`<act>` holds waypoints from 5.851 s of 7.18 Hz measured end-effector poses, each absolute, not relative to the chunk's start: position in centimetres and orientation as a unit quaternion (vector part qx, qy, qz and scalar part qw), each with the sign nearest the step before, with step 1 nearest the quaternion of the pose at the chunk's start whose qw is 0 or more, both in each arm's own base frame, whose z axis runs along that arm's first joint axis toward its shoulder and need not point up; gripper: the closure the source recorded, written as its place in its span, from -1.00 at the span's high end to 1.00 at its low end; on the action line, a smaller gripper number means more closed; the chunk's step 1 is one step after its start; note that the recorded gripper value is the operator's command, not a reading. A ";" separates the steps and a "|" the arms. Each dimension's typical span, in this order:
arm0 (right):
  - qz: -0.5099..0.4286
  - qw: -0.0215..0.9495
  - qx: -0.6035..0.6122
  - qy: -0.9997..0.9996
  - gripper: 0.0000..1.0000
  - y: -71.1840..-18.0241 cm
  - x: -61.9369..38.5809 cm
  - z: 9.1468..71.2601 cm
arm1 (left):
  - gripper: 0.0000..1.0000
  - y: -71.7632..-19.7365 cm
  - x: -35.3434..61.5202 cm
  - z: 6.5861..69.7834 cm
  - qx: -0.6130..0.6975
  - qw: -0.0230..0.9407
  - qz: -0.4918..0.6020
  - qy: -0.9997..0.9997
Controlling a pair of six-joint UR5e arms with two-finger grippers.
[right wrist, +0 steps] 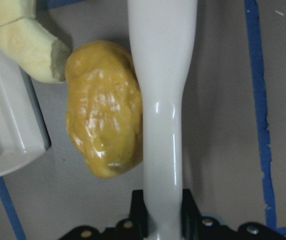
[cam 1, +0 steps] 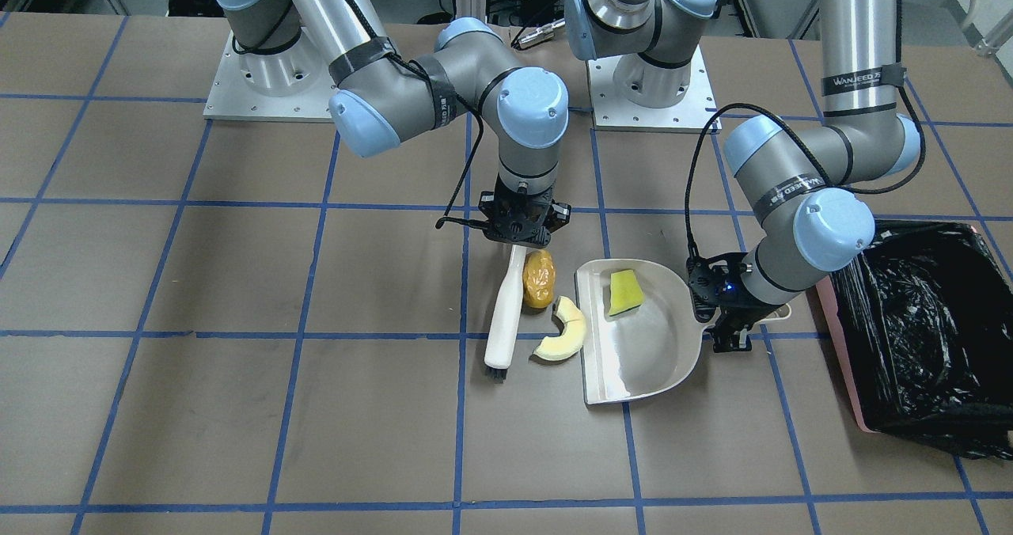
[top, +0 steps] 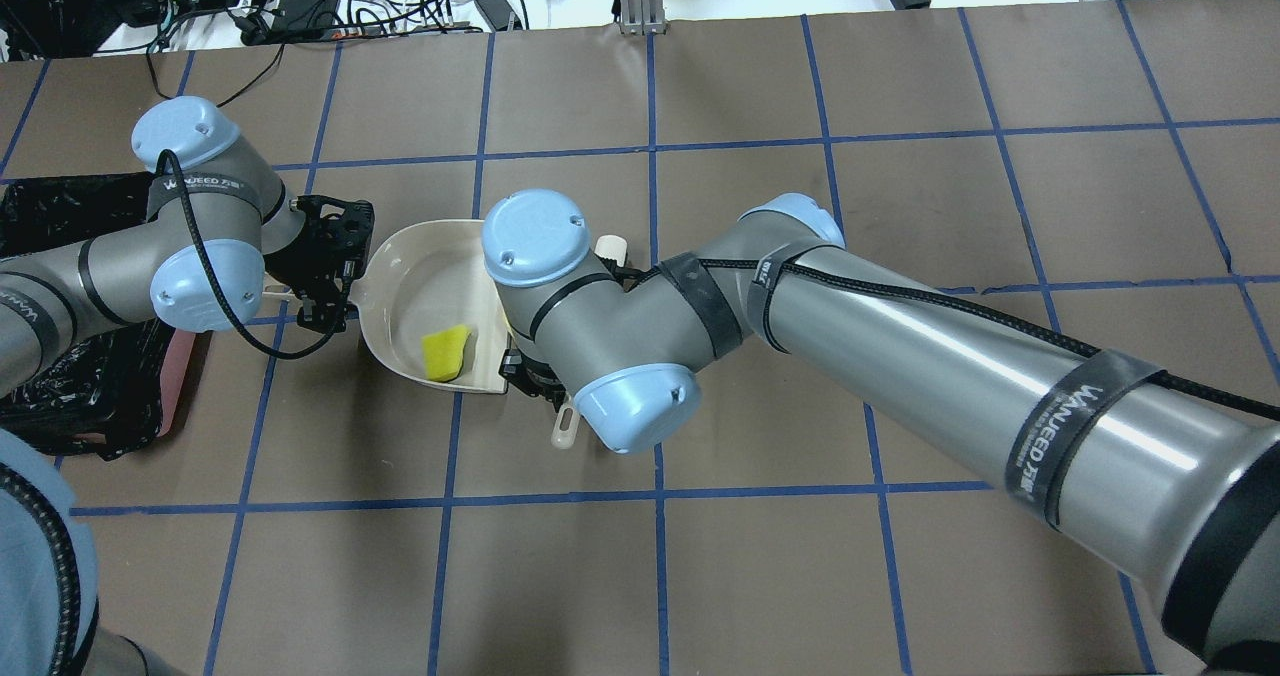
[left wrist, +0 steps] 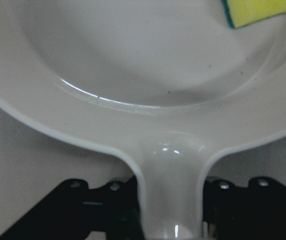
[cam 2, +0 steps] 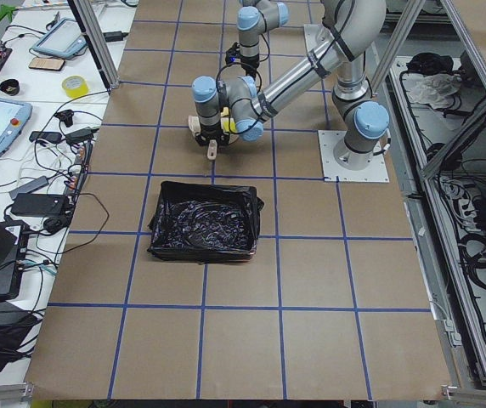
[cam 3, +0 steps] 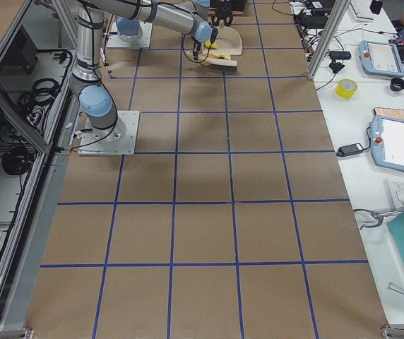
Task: Sweep and dump trash into bin
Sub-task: 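Move the brush behind the yellow potato and sweep it toward the dustpan, then push the potato into the dustpan held by the left gripper, then carry the dustpan to the bin with the left gripper while the right returns the brush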
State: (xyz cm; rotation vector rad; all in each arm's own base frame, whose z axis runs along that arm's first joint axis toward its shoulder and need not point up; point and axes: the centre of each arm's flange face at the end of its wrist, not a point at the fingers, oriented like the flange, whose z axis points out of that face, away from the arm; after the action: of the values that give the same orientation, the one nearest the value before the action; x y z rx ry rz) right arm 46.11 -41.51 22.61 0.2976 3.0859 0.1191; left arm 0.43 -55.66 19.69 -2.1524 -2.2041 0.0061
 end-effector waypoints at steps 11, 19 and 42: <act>0.082 0.037 0.145 0.985 -1.00 -44.6 57.4 25.9 | -1.00 -55.7 0.4 19.9 -0.698 0.029 0.005 -0.715; 0.170 -0.050 0.080 0.981 -1.00 -37.8 50.4 24.8 | -1.00 -55.7 0.4 19.0 -0.686 0.036 -0.003 -0.727; 0.167 -0.002 0.078 0.983 -1.00 -54.9 19.6 34.8 | -1.00 -55.4 4.8 19.8 -0.631 0.117 0.093 -0.761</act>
State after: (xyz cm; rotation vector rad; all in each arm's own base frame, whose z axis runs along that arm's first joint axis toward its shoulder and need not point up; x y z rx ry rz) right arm 19.60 -54.89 34.79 0.2468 3.0923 0.5264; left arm 4.78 -55.36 19.82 -1.8477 -2.2271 0.2717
